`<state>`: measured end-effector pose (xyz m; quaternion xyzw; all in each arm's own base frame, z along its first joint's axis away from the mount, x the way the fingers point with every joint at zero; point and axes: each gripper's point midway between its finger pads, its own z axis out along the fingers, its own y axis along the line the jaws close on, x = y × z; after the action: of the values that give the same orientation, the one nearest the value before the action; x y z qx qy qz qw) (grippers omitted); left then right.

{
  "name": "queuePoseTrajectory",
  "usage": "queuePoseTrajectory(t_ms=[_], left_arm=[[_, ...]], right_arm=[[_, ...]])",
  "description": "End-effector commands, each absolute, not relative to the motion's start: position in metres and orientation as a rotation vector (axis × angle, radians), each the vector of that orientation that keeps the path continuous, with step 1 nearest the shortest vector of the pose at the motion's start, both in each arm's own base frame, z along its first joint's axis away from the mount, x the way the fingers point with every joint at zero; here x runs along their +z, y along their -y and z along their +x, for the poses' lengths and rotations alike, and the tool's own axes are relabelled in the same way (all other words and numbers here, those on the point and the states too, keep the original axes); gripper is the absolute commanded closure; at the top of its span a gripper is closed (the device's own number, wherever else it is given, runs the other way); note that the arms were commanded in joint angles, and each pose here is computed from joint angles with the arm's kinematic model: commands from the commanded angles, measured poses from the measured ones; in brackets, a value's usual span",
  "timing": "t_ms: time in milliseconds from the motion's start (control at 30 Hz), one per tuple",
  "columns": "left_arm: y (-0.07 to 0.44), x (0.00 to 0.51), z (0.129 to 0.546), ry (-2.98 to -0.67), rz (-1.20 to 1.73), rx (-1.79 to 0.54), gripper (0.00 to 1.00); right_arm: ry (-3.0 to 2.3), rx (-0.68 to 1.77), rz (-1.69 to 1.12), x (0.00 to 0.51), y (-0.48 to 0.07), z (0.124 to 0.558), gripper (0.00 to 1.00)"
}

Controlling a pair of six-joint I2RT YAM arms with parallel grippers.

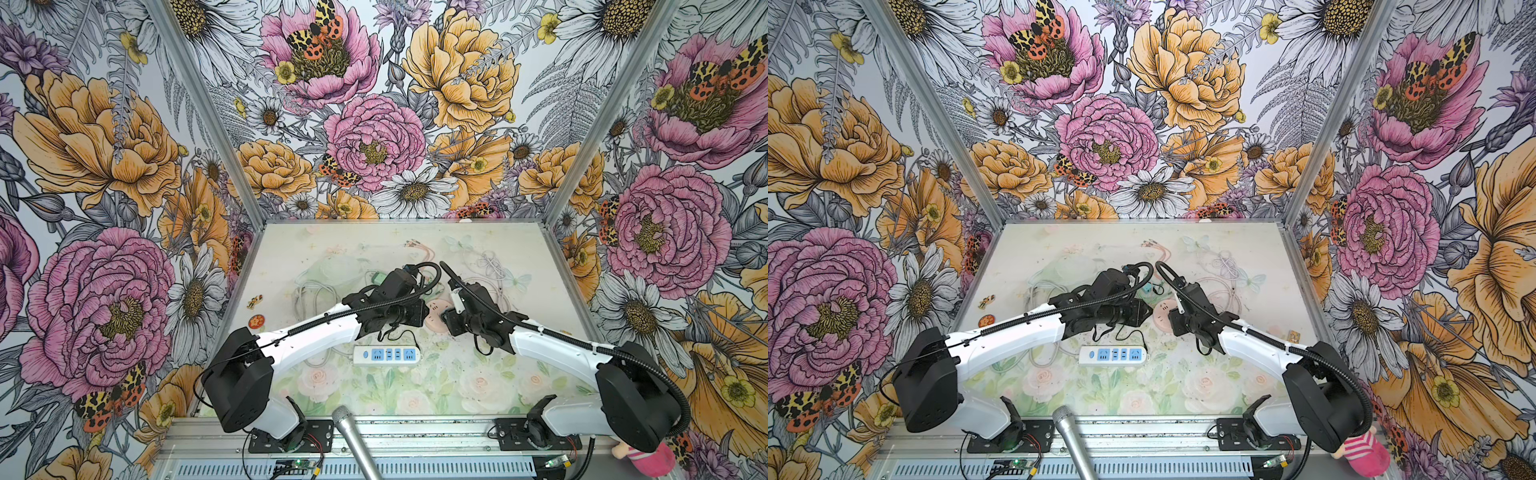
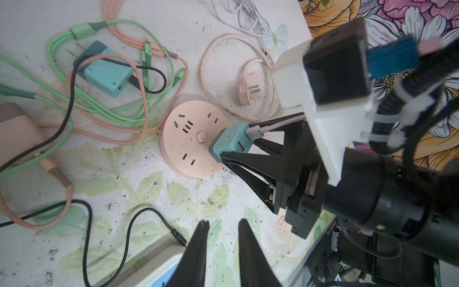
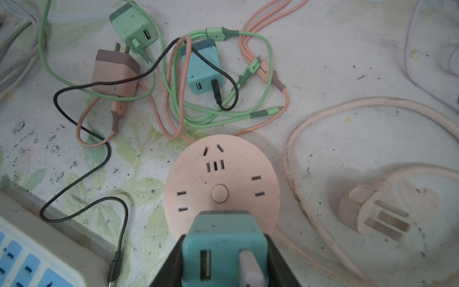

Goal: Insert the plug

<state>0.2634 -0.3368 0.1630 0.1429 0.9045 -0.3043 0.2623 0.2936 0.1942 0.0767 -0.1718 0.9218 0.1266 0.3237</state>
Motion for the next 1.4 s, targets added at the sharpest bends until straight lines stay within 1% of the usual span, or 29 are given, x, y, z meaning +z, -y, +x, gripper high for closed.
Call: queuePoseTrajectory(t_ms=[0, 267, 600, 833, 1100, 1367], left_arm=[[0.34, 0.16, 0.263, -2.447, 0.436, -0.837, 0.75], [0.337, 0.155, 0.266, -2.454, 0.427, -0.839, 0.75], [0.339, 0.148, 0.271, -2.455, 0.422, -0.88, 0.76], [0.338, 0.137, 0.265, -2.458, 0.404, -0.922, 0.76], [0.331, 0.122, 0.268, -2.483, 0.339, -0.926, 0.76], [0.325, 0.111, 0.272, -2.504, 0.299, -0.946, 0.76]], right_arm=[[-2.529, 0.266, -0.507, 0.05, -0.187, 0.276, 1.0], [-2.579, 0.198, -0.484, 0.037, -0.182, 0.272, 1.0], [-2.635, 0.211, -0.387, 0.029, -0.182, 0.241, 1.0], [-2.681, 0.099, -0.389, 0.027, -0.171, 0.218, 1.0], [-2.705, 0.053, -0.388, 0.03, -0.162, 0.203, 1.0], [-2.784, 0.032, -0.411, 0.01, -0.165, 0.192, 1.0]])
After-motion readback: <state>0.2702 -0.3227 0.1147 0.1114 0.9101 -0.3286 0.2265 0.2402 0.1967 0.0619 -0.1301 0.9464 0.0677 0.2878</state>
